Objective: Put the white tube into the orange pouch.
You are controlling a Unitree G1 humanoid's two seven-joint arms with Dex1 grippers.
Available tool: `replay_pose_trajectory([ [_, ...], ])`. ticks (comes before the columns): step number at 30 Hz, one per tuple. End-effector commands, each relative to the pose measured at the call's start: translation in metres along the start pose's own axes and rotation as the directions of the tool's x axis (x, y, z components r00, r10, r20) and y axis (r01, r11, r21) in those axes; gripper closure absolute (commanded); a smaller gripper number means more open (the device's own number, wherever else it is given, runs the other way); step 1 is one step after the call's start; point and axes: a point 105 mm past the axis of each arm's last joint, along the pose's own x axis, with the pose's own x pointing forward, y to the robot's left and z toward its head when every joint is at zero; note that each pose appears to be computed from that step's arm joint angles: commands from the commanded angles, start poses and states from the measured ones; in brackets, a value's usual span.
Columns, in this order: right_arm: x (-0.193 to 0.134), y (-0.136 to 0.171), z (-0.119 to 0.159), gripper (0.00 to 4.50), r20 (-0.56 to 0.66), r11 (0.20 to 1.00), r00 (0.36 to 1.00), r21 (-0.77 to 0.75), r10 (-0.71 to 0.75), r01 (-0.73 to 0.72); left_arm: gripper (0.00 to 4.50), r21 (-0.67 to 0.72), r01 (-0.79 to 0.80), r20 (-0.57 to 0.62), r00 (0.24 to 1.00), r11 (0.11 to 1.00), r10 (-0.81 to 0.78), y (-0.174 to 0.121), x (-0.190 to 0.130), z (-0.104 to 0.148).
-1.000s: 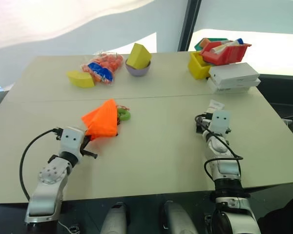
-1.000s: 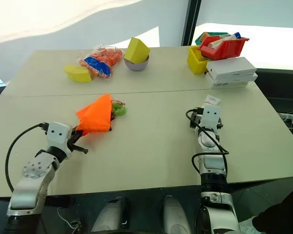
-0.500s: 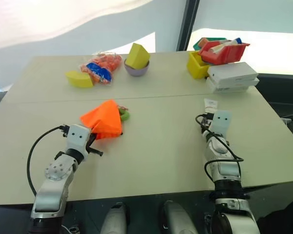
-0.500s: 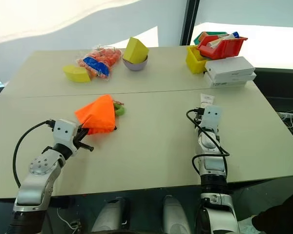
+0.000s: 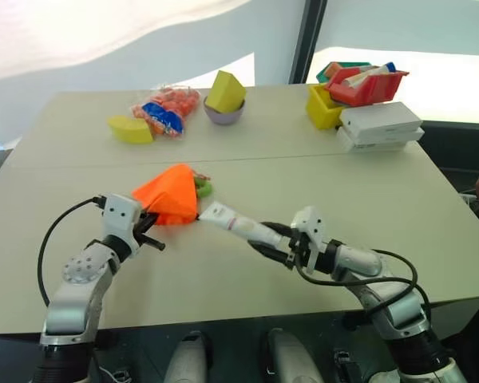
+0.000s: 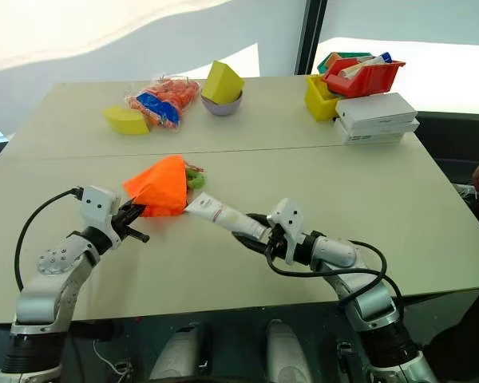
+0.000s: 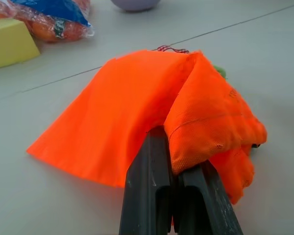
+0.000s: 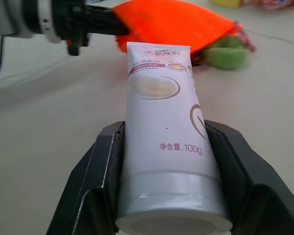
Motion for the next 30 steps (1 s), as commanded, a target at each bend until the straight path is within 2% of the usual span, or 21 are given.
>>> replay_pose_trajectory([
  [1,0.018,0.007,0.016,2.66,0.044,0.997,0.997,-0.054,0.063,-0.060,4.50,-0.056,0.061,0.025,0.998,0.997,-0.060,0.008,-0.002,0.015],
  [12,0.048,0.010,0.011,2.66,0.068,0.994,0.994,-0.079,0.083,-0.078,4.50,-0.171,0.205,-0.002,0.978,0.964,-0.208,0.021,-0.003,0.024],
  [20,0.055,0.014,0.012,2.66,0.084,0.992,0.991,-0.079,0.100,-0.094,4.50,-0.147,0.229,-0.018,0.972,0.962,-0.234,0.018,-0.003,0.024],
  [30,0.055,-0.006,0.003,2.66,0.119,0.999,0.992,-0.010,-0.037,0.038,4.50,-0.095,0.261,-0.055,0.962,0.961,-0.267,0.006,-0.010,0.017],
])
